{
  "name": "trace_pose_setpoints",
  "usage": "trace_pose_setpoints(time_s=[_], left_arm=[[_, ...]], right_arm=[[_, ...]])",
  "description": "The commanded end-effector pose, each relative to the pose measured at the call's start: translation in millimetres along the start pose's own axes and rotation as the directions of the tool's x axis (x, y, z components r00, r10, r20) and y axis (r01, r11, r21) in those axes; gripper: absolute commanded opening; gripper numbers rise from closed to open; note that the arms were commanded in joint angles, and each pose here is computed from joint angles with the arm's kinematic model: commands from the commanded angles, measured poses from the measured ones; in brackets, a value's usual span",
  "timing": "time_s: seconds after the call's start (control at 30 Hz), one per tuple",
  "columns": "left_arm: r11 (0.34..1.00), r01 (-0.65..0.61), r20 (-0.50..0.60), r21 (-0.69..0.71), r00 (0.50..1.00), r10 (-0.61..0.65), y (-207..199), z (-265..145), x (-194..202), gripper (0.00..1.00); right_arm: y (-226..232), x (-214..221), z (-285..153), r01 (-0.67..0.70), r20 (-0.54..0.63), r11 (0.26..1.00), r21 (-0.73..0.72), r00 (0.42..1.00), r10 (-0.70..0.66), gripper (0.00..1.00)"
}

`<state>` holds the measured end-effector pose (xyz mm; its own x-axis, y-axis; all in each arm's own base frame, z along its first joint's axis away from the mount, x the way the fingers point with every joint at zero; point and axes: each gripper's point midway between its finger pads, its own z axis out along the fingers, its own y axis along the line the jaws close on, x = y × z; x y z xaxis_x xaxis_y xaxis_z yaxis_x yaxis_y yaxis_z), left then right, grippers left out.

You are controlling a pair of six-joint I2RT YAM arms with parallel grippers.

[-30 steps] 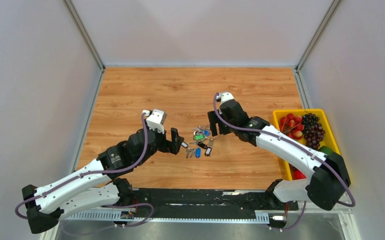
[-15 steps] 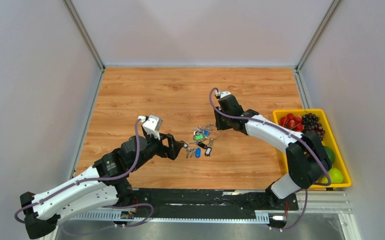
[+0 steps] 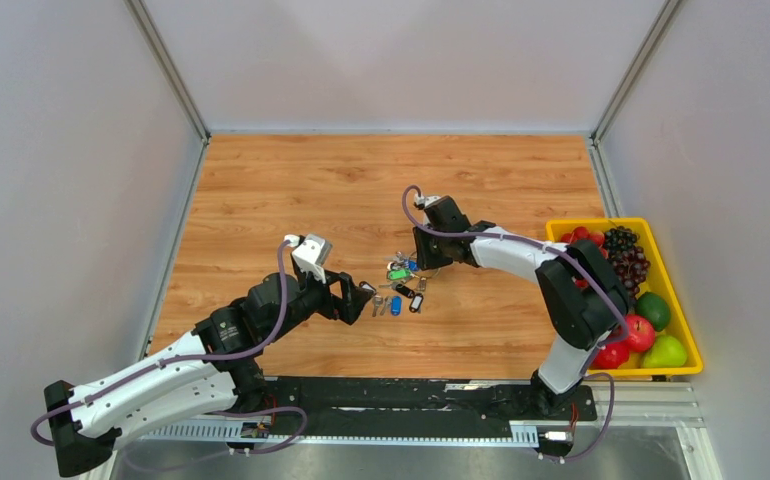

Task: Put the keys on the keyring

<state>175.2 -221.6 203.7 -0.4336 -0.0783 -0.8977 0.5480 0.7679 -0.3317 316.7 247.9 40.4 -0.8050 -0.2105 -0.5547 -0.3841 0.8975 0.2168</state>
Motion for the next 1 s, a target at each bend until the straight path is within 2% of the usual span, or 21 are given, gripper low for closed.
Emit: trace_pose_setpoints(time_s=[0.0,0.4,0.67,0.97], left_arm=[[0.999,0.000,0.031,0.035,1.000,-0.001,-7,1,-8,1.00],[1.000,-0.002,0.029,0.031,1.000,0.001,-7,1,-7,1.00],[1.000,-0.007,0.016,0.022,1.000,0.007,-5,3,-5,1.00],[1.000,-0.011,0.014,0.027,1.000,0.010,-7,4,-5,1.00]], right_arm=[[12,-13,9,-0.002,0.035,0.999,-0.047,0.999,0.004,0.32],[7,-14,22,-0.008,0.025,1.000,-0.016,1.000,0.009,0.33],[-2,-24,21,-0.010,0.060,0.999,0.039,0.998,0.007,0.34],[1,-26,19,0.003,0.059,1.000,0.023,0.998,-0.004,0.35]])
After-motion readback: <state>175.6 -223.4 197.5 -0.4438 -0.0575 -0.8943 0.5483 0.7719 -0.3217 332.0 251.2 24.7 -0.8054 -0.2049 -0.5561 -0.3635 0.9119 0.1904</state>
